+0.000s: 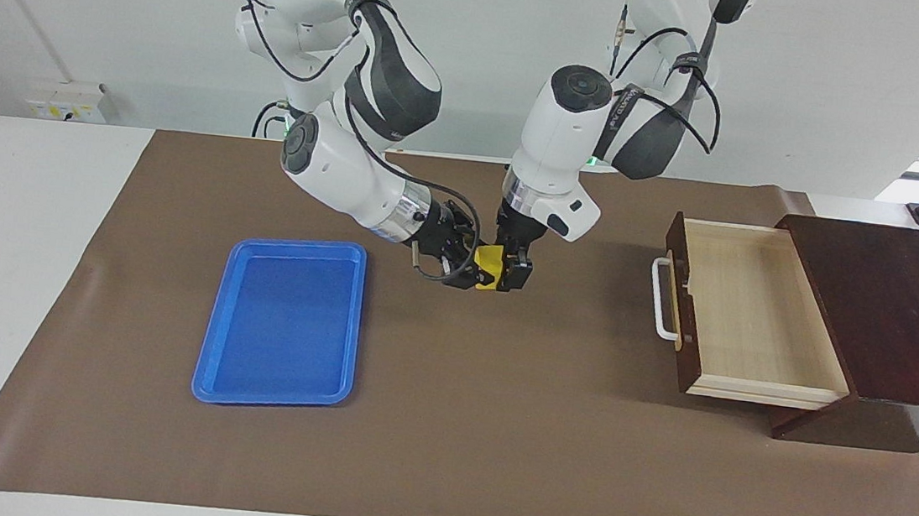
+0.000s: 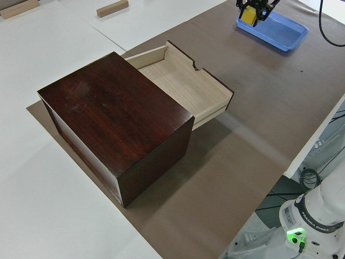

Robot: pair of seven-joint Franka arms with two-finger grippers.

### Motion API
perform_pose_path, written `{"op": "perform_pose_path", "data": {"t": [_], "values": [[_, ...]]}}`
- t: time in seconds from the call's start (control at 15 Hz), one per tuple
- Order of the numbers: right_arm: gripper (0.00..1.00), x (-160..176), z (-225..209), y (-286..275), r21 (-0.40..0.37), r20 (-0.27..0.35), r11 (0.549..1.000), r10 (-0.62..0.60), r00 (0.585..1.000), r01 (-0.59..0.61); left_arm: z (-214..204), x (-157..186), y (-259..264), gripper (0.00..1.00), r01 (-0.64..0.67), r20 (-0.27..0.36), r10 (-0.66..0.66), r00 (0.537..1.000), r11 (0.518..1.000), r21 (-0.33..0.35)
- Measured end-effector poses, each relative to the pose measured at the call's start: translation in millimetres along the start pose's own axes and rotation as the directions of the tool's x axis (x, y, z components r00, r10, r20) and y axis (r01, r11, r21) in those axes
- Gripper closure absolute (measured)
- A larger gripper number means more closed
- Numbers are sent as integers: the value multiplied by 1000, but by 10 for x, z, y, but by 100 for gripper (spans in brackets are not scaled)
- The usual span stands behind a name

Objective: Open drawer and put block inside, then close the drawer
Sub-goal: 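Grasp the cube with the left gripper and open the right gripper, then open the left gripper over the drawer while the right gripper retracts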

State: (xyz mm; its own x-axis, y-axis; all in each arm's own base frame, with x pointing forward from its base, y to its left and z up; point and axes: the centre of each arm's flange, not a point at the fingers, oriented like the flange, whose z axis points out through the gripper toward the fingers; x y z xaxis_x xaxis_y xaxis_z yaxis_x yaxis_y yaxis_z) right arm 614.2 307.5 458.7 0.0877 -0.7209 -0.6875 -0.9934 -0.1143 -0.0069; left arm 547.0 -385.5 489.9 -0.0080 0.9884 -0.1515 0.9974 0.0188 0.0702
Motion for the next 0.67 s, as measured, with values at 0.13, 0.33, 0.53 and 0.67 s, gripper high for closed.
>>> {"op": "perform_pose_path", "data": {"t": [0.13, 0.33, 0.53, 0.67], "values": [[44, 0, 0, 0, 0, 0, 1000, 0, 1000, 0, 0, 1, 0, 45, 0, 0, 0, 1000, 1000, 0], [44, -6, 4, 0, 1, 2, 1000, 1, 1000, -1, -8, 11, 6, 45, 2, -2, -2, 1000, 1000, 2], [30, -6, -7, -22, 10, 12, 1000, 15, 1000, -15, -103, 235, 118, 45, 26, -21, -26, 999, 1000, 9], [10, 49, -62, -49, 19, 12, 1000, 25, 1000, -25, -278, 695, 335, 45, 30, -40, -30, 999, 999, 10]]}}
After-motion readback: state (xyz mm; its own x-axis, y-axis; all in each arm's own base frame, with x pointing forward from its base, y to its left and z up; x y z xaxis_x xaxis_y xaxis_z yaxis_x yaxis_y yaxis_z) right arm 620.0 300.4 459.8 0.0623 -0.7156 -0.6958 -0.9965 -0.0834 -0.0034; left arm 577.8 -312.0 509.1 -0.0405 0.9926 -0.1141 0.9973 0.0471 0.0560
